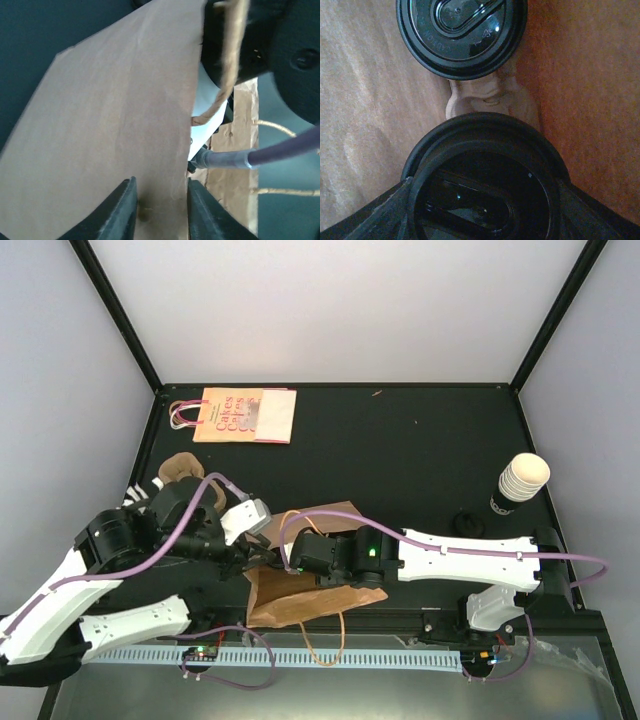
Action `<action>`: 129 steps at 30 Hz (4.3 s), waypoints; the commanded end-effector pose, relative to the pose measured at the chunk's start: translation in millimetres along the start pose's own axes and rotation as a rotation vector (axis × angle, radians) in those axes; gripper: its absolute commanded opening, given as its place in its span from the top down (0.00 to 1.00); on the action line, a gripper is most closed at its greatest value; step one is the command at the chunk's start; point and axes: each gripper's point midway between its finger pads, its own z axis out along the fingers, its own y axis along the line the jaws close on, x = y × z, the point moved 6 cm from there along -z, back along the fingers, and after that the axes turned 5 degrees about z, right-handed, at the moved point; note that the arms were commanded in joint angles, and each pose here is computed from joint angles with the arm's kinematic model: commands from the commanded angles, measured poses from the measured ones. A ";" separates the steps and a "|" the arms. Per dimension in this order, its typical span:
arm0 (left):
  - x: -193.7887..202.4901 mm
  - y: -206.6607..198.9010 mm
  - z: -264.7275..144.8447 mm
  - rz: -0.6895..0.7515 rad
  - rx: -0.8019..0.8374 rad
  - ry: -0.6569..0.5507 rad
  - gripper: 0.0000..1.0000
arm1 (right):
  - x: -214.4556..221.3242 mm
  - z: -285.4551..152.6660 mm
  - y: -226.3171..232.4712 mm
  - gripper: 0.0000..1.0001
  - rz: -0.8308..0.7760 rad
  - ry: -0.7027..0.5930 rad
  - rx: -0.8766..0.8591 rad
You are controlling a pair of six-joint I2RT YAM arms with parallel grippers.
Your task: Pack the takeout coffee
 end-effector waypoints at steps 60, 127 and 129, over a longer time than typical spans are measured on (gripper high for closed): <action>-1.0 -0.3 -11.7 0.004 -0.048 -0.006 0.99 | -3.6 -4.4 1.0 0.51 -0.022 -0.136 0.086; 11.4 3.4 -21.3 0.050 -0.105 -0.014 0.98 | 13.4 -3.2 11.5 0.51 -0.079 -0.046 0.137; 10.3 2.2 -21.6 0.056 -0.095 -0.019 0.98 | 16.2 -2.4 12.7 0.51 -0.076 -0.047 0.139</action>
